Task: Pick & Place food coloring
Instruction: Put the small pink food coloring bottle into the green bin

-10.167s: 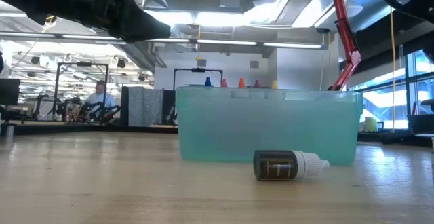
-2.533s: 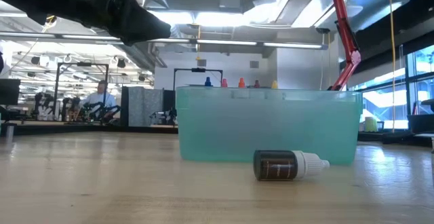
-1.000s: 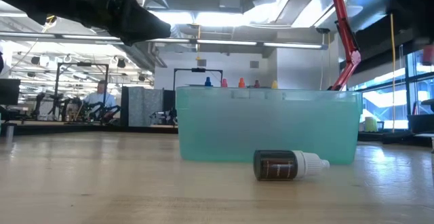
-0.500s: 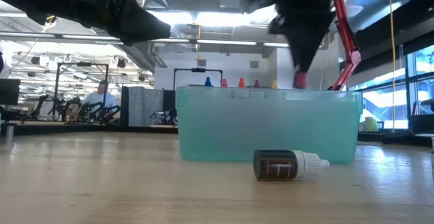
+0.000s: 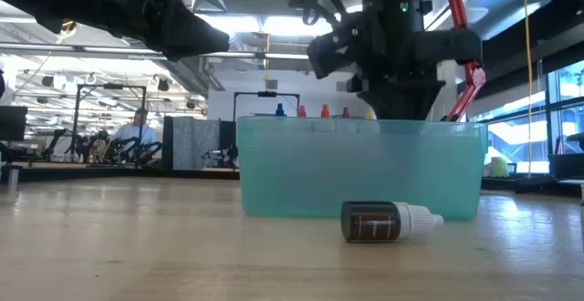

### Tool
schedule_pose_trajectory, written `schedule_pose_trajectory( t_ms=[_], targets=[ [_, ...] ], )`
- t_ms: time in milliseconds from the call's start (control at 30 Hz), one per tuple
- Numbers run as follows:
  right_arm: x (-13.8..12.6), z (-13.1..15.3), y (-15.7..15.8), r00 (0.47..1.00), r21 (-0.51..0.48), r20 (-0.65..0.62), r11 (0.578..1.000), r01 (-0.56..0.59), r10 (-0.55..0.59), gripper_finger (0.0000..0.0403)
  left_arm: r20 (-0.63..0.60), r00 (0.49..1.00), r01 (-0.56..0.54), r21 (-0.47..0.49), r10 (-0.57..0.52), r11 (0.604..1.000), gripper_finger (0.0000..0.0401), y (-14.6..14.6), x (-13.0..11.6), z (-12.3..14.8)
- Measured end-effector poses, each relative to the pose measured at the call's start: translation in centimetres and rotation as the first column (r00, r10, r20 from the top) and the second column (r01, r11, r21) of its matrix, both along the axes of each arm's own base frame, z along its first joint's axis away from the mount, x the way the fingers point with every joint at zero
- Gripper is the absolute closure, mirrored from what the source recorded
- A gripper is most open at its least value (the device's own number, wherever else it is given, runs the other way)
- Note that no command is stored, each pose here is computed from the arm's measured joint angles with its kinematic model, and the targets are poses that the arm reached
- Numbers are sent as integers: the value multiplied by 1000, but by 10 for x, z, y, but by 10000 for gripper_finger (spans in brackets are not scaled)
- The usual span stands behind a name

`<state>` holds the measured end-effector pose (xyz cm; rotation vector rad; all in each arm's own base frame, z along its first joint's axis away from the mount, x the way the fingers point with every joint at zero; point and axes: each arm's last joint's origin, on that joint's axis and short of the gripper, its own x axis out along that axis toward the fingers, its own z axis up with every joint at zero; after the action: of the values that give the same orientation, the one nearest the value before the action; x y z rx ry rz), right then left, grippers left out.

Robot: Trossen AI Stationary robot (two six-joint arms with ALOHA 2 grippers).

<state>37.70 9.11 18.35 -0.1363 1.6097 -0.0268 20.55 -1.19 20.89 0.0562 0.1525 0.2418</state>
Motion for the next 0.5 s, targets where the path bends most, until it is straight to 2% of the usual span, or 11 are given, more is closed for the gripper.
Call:
schedule_pose_trajectory(
  t_ms=[333, 500],
  targets=[
    [-5, -16, 0, 1000, 39, -15, 999, 1, -1, 316, 0, 1000, 0, 0, 0, 1000, 258, 0, 0, 0],
    [-5, -16, 0, 999, 42, -18, 998, -46, 47, 310, 0, 1000, 0, 0, 0, 1000, 258, 0, 0, 0]
  ],
)
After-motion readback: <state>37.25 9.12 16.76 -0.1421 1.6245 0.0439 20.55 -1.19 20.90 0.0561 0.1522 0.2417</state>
